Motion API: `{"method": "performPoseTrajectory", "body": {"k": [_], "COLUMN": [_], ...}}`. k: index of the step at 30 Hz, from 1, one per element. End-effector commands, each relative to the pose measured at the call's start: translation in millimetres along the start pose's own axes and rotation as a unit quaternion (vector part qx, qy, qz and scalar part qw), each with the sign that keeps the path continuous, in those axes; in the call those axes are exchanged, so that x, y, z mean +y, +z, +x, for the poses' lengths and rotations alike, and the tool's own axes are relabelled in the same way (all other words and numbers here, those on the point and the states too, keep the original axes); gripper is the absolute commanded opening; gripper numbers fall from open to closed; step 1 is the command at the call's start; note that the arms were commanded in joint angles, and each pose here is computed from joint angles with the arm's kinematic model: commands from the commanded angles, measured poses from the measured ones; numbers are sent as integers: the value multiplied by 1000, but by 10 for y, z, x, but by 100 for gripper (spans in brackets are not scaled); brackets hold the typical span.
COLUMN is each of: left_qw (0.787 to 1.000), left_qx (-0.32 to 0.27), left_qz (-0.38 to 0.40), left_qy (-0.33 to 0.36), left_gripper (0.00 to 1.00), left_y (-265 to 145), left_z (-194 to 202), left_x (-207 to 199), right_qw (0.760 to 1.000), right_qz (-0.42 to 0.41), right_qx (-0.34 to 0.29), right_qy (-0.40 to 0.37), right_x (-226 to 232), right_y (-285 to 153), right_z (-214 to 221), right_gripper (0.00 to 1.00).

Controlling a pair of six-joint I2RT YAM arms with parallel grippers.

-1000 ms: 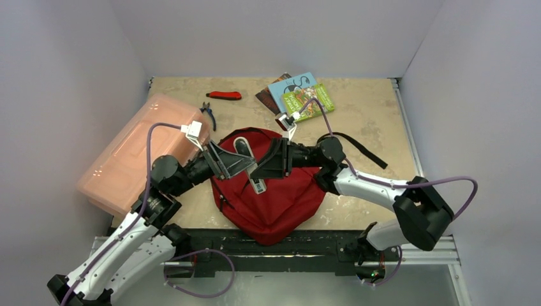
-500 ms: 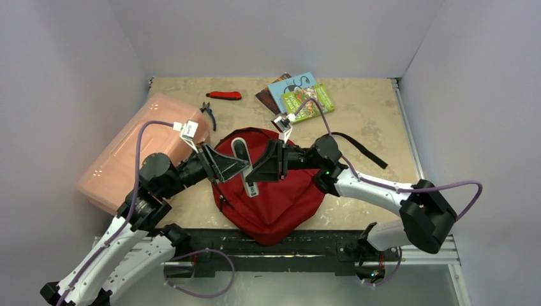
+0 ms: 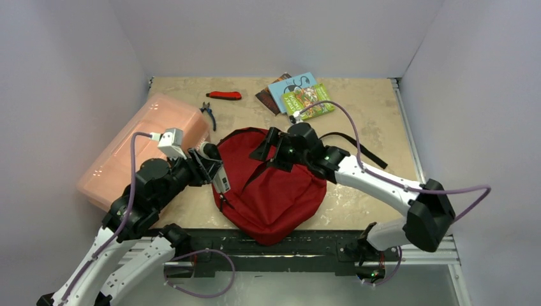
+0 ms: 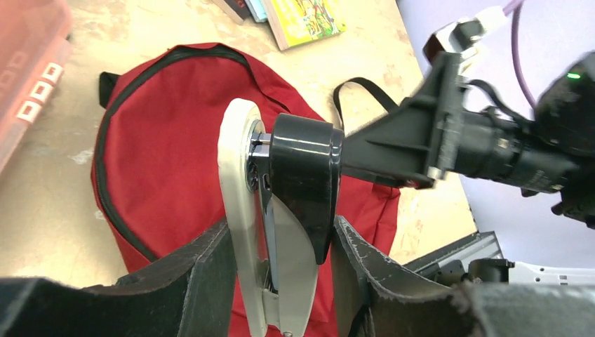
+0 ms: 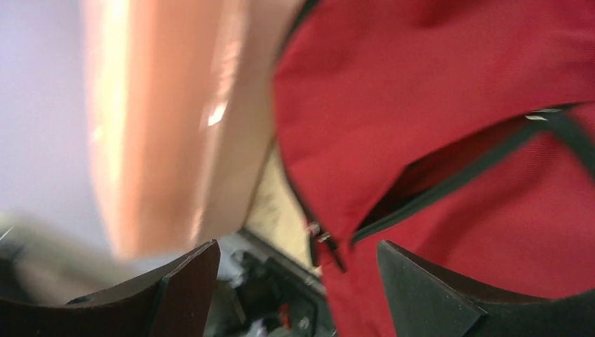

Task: Pack the student bag
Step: Place the stationery in the student bag.

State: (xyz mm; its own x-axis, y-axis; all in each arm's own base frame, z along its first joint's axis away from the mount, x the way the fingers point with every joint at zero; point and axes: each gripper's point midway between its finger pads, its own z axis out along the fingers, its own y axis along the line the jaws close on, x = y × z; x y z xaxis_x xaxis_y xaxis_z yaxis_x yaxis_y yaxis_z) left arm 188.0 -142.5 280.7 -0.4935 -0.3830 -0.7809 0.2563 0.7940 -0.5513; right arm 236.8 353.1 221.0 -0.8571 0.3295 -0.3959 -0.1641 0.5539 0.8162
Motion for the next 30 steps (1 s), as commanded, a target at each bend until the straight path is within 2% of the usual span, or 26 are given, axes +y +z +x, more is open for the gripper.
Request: {"method": "performPoseTrajectory", "body": {"k": [1, 4, 8, 10, 12, 15, 28, 30], "left_qw": [999, 999, 999, 999, 999, 999, 999, 999], "left_qx": [-51, -43, -36, -35, -37, -39, -29, -27], "left_qz": [-1, 6, 19, 22, 23, 24, 38, 38], "left_qy": [-6, -16, -21, -21, -18, -12, -11, -12], "left_gripper": [0, 0, 0, 0, 0, 0, 0, 0], "left_y": [-37, 4, 20, 8, -11, -29, -1, 6], "left_z": [-226, -166, -105, -94, -95, -94, -47, -36], "left_x": [-25, -37, -60, -63, -60, -54, -95, -94], "right_qw": [973, 949, 930, 920, 910, 910, 905, 905], "right_qz": [214, 297, 356, 383, 407, 408, 422, 421], "right_qx": [-71, -85, -74, -67, -62, -55, -45, -46], "right_qy": [51, 55, 49, 47, 51, 46, 33, 32], "right_x": [-662, -857, -1053, -1150, -1246, -1286, -1323, -1314], "right_y": [59, 124, 283, 308, 295, 337, 370, 367], "right_z": [-288, -390, -367, -326, -270, -189, -36, -20], "right_gripper": [84, 78, 74, 67, 65, 61, 61, 55]}}
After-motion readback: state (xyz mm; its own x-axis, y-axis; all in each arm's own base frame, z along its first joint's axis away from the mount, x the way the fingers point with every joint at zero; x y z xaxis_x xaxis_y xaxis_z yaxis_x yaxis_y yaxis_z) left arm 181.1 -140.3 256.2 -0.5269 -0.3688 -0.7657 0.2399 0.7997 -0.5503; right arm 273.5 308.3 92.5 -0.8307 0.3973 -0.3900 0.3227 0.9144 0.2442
